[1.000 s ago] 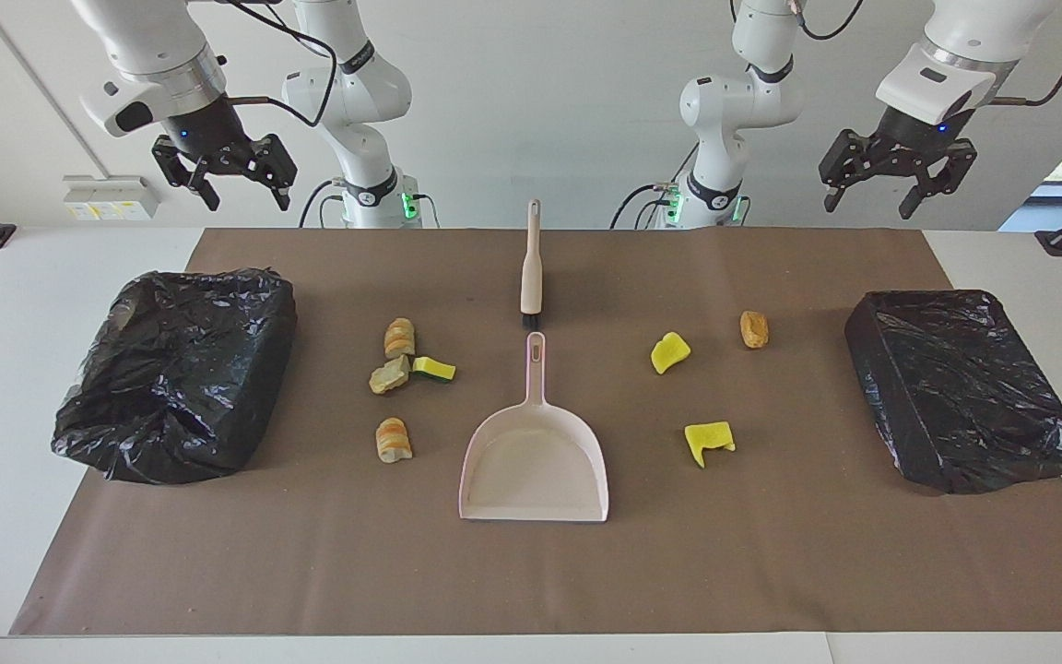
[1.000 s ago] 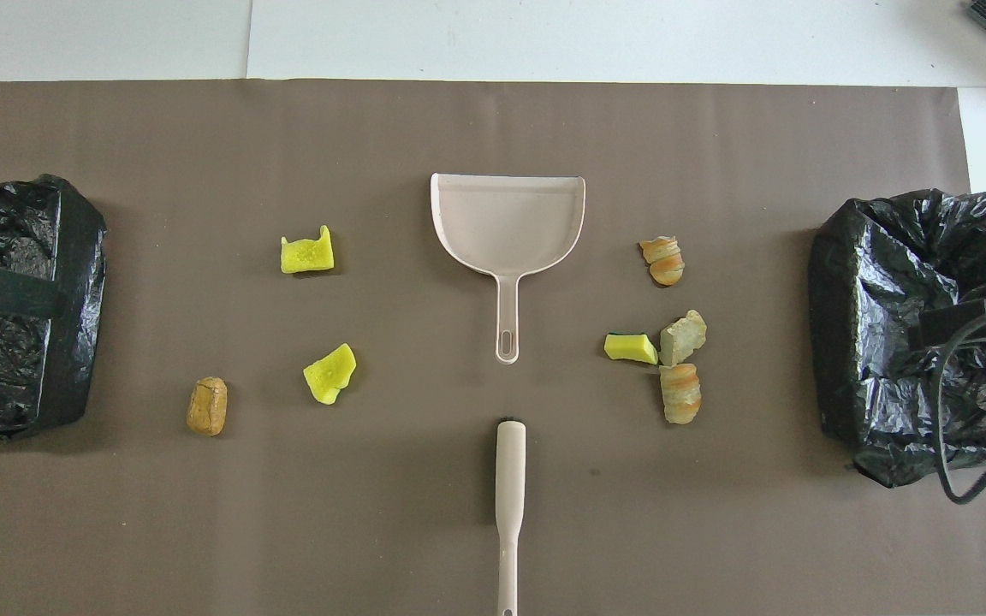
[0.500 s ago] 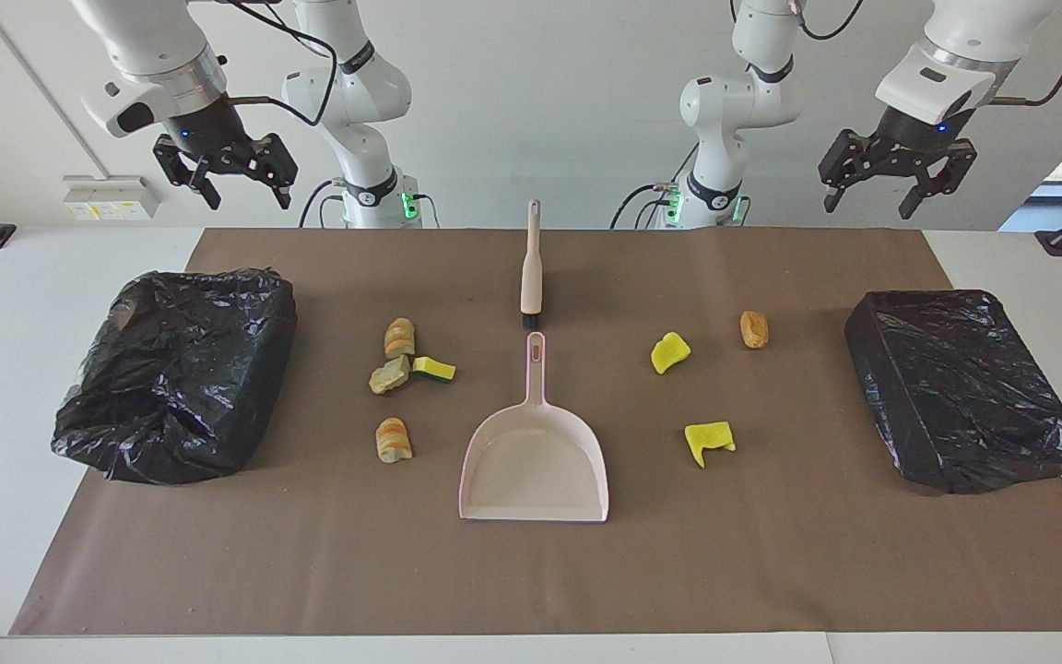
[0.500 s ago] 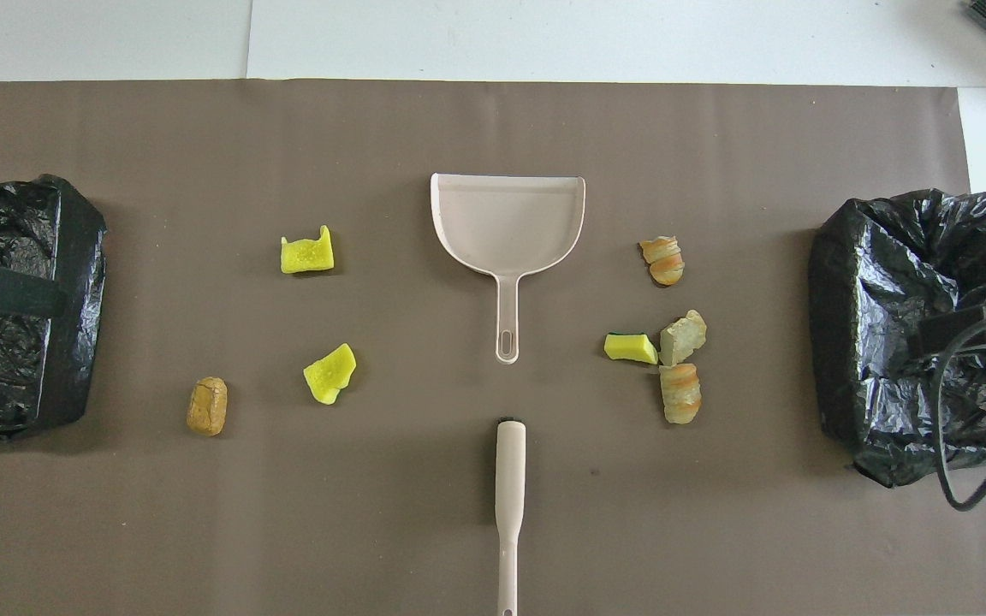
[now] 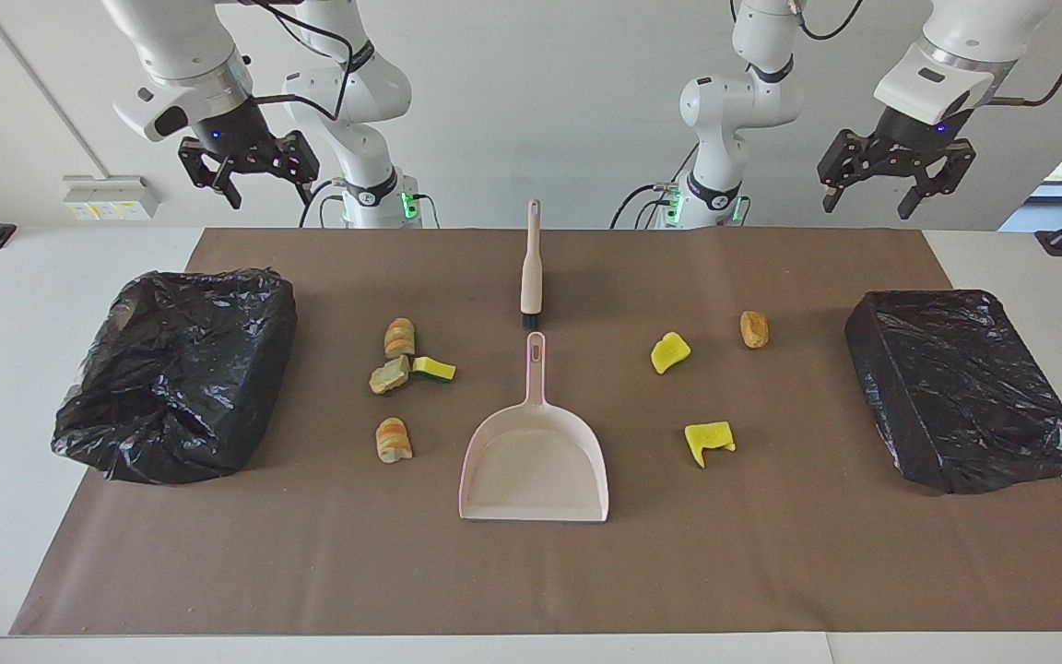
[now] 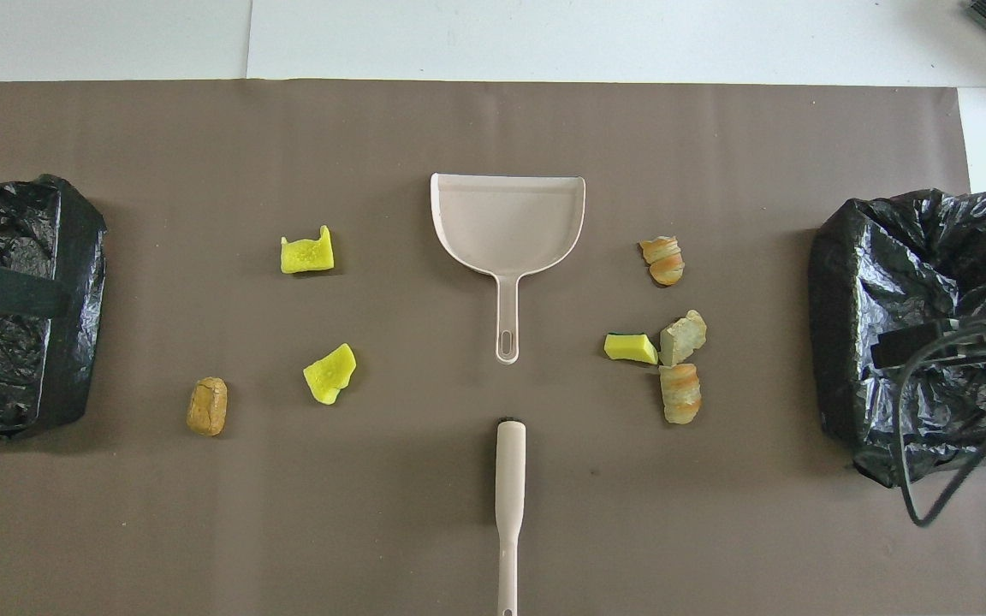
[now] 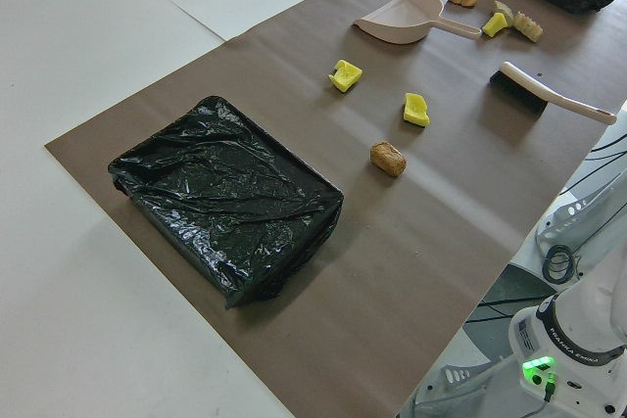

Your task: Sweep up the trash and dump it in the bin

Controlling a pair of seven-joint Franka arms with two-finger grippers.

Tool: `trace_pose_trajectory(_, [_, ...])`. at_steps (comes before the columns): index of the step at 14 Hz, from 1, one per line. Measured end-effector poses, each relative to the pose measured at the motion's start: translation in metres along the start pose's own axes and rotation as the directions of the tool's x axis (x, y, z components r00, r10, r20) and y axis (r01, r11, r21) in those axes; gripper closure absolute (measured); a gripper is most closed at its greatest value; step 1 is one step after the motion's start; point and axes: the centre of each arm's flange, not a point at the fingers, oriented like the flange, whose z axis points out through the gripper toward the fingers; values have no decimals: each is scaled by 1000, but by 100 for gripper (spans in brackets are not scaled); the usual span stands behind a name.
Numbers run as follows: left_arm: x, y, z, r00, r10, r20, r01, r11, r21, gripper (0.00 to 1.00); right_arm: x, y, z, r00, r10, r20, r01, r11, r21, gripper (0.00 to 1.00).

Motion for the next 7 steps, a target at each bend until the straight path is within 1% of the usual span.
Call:
trace_pose_trajectory(2, [0,8,2,1000,10,4,-10,1000,-5,0,32,-31,36,999,-16,-39,16,1000,-4,0])
trace_pose_trajectory(3, [1,16,4,1000,24,8,-24,1000,-11,0,50,-53,59,998,6,-58,-6,1000,1,0])
trace_pose_trajectory(5, [-1,42,9,998,55,20,-54,998,-15,0,83,-104,108,993,78,-85,-76,997,29,0])
trace_pose_trajectory(7, [-6,80,21,996,79,41,-78,997,-18,0,104,-157,158,983,157,-93,-149,985,83,0])
